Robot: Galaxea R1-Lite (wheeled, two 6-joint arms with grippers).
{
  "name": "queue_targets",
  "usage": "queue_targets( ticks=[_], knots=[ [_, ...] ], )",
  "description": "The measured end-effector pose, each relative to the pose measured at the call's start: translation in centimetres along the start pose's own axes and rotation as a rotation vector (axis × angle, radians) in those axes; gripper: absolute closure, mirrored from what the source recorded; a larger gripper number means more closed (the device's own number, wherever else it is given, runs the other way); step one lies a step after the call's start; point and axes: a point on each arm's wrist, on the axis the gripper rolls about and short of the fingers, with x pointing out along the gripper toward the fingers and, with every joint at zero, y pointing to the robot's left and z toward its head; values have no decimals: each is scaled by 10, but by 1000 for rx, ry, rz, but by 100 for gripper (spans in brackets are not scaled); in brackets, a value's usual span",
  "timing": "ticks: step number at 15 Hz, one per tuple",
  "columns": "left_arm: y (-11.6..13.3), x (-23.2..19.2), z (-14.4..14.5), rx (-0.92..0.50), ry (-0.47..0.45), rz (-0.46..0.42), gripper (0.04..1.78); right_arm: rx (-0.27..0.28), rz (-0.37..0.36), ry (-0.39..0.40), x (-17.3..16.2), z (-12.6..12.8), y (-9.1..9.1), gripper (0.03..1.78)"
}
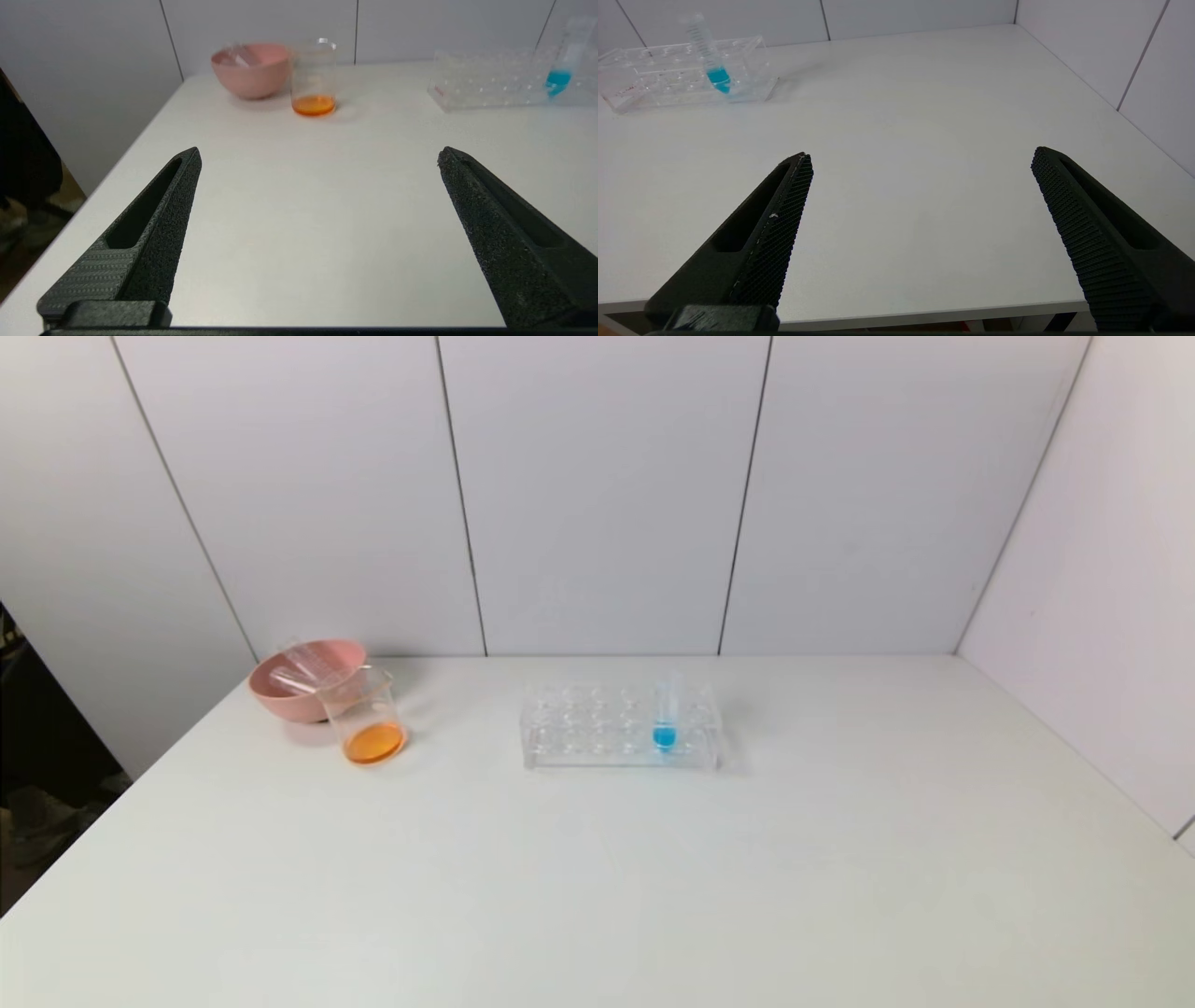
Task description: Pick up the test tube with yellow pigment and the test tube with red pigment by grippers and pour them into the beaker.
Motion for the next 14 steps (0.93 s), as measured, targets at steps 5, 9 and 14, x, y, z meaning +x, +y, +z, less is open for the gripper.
queue_targets(
  ticks=[5, 9, 14],
  knots=[
    [0, -1, -10, -57, 98, 12, 6, 0, 0, 0, 0, 0, 0, 10],
    [0, 0, -9, -57, 68, 10, 6, 0, 0, 0, 0, 0, 0, 10],
    [0, 1, -9, -66, 58, 14, 6, 0, 0, 0, 0, 0, 0, 10]
  ],
)
